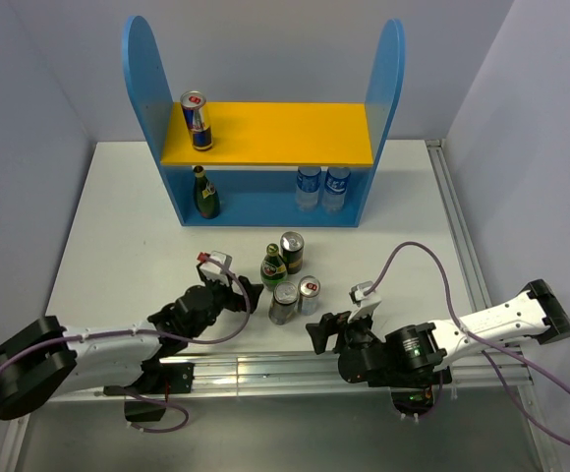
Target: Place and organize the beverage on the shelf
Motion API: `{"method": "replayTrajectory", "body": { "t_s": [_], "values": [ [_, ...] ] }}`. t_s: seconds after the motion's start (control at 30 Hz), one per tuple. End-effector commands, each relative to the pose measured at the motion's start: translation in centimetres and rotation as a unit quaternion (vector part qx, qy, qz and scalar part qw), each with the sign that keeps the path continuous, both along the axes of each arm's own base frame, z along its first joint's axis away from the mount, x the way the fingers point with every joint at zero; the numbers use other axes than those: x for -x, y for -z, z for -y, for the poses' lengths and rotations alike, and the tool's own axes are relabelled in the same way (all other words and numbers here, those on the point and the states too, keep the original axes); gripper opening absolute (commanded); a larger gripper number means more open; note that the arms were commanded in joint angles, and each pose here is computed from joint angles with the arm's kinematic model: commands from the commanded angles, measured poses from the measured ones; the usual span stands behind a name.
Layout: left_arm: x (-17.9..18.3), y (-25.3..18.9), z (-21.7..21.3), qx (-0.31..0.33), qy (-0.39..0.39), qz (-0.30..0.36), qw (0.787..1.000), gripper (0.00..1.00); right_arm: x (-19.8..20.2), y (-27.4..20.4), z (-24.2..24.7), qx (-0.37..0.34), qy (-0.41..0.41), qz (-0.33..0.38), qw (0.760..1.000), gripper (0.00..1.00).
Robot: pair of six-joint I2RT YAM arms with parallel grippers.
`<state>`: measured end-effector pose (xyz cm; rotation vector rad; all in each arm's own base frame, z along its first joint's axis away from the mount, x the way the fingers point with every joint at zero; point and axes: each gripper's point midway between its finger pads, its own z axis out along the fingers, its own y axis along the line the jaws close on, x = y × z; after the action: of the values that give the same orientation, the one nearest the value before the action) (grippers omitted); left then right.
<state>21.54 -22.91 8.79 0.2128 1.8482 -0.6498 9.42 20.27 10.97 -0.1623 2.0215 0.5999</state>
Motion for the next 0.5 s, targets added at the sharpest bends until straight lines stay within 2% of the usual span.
{"method": "replayTrajectory", "body": {
  "t_s": [0.0,0.47],
  "values": [
    [0.1,-3.2,2.7,0.069,0.038,0.03,0.996,0.96,-0.4,-2.0,-0.5,-0.029,0.019,0.012,0.999,0.95],
    [-1.3,-1.6,7.1,0.051,0.073,0.041,0.995,0.93,-0.5,-2.1,-0.3,-0.034,0.019,0.012,0.999,0.95]
  ]
}}
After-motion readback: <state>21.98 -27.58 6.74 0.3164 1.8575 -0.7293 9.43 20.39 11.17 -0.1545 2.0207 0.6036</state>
